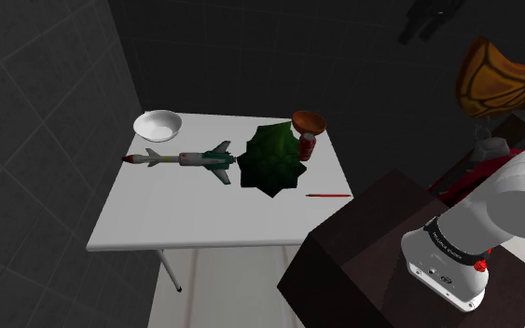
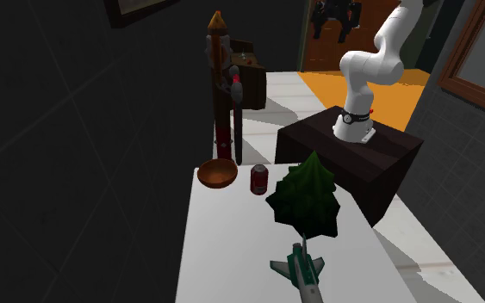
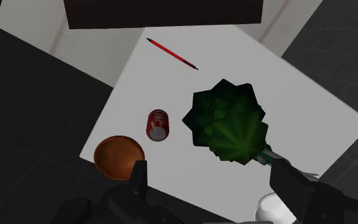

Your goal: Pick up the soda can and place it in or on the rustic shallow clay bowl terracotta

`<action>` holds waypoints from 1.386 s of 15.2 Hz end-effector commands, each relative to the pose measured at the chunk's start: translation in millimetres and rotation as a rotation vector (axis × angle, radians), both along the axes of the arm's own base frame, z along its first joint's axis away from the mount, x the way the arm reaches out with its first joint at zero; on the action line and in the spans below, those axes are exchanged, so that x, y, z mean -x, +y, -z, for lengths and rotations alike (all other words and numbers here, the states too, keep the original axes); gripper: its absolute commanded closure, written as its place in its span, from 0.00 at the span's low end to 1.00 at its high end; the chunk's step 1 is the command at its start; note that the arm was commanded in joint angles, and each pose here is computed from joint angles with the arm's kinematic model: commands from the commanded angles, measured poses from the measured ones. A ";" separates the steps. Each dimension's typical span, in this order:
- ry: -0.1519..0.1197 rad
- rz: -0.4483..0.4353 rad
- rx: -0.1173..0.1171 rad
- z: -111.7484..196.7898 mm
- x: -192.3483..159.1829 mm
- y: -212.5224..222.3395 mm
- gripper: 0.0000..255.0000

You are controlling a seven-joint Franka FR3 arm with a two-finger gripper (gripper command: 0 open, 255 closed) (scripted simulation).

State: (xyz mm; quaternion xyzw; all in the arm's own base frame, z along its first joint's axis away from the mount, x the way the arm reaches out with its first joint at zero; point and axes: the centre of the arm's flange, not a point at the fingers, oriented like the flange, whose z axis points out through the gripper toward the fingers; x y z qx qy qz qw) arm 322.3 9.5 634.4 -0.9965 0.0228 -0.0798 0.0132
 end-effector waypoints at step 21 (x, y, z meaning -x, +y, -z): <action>0.081 -0.146 -0.004 237.0 -118.3 -45.1 0.00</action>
